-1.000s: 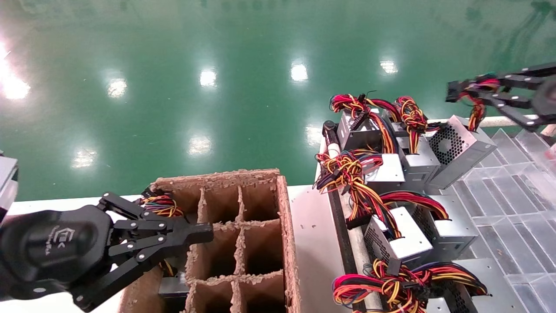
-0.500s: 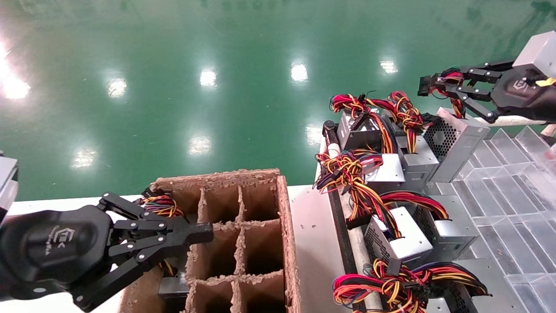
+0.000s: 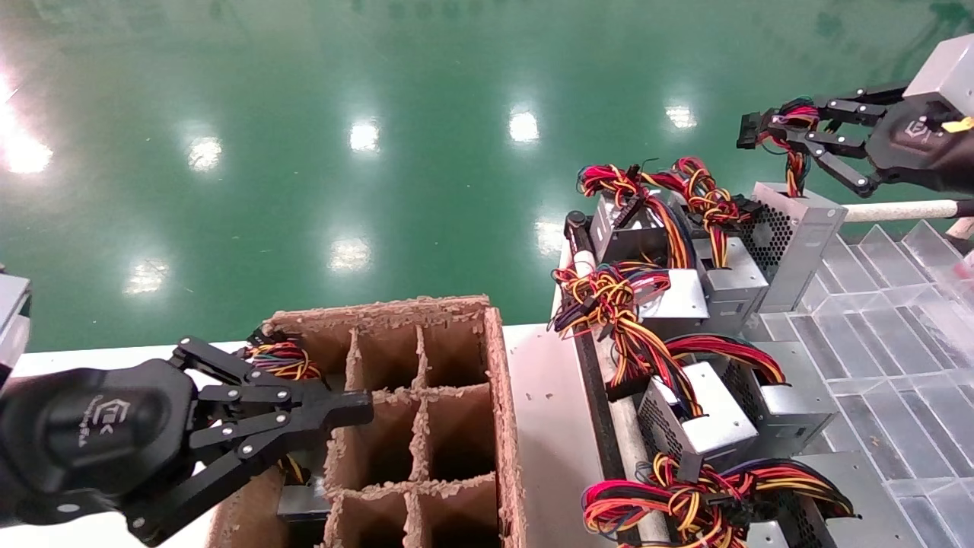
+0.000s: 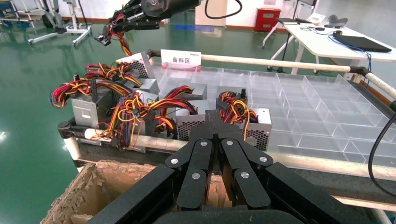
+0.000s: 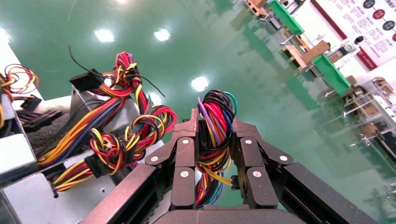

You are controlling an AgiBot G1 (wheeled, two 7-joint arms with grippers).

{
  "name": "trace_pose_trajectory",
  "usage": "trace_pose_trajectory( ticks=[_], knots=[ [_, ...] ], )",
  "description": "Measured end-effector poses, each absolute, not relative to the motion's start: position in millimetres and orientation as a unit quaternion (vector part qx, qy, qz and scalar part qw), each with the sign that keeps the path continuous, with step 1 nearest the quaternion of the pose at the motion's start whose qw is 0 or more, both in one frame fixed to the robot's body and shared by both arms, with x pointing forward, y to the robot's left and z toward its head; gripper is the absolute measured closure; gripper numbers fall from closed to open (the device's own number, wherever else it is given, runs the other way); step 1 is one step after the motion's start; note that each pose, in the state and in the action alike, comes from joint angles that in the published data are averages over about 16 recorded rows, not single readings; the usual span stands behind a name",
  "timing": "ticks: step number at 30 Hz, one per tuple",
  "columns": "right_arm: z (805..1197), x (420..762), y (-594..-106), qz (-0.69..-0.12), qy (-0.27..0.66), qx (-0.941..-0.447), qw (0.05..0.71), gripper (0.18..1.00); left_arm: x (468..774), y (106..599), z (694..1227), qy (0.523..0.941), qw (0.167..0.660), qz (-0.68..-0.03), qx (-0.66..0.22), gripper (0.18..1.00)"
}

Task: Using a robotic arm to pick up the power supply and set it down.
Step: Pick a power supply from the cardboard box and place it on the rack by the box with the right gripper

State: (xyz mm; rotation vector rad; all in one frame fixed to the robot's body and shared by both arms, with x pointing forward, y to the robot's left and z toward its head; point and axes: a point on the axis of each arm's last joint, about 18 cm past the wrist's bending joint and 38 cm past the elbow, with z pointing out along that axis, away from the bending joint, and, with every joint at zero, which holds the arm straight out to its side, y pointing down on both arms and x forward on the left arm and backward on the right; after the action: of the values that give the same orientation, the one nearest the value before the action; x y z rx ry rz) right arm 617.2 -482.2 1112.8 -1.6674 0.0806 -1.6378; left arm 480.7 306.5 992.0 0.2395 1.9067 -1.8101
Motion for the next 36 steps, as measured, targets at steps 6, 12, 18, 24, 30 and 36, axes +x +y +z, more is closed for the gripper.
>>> trace_pose_trajectory(
  ticks=[6, 12, 18, 24, 30, 36],
  knots=[
    [1109.8, 616.8, -493.2, -0.655, 0.047, -0.646, 0.389, 0.885, 480.7, 306.5, 992.0, 0.7, 0.248, -0.664, 0.088, 0.993],
    [1104.3, 615.8, -503.1, -0.662, 0.061, -0.636, 0.391, 0.885, 480.7, 306.5, 992.0, 0.7, 0.248, -0.664, 0.088, 0.993],
    [1100.6, 619.0, -501.2, -0.664, 0.062, -0.631, 0.396, 0.885, 480.7, 306.5, 992.0, 0.7, 0.248, -0.664, 0.088, 0.993],
    [1098.8, 630.9, -485.6, -0.662, 0.054, -0.629, 0.404, 0.886, 480.7, 306.5, 992.0, 0.7, 0.248, -0.664, 0.088, 0.993],
    [1097.0, 647.3, -467.3, -0.665, 0.049, -0.623, 0.41, 0.886, 480.7, 306.5, 992.0, 0.7, 0.248, -0.664, 0.088, 0.993],
    [1090.7, 660.3, -455.0, -0.667, 0.052, -0.615, 0.417, 0.886, 480.7, 306.5, 992.0, 0.7, 0.248, -0.664, 0.088, 0.993]
  ],
)
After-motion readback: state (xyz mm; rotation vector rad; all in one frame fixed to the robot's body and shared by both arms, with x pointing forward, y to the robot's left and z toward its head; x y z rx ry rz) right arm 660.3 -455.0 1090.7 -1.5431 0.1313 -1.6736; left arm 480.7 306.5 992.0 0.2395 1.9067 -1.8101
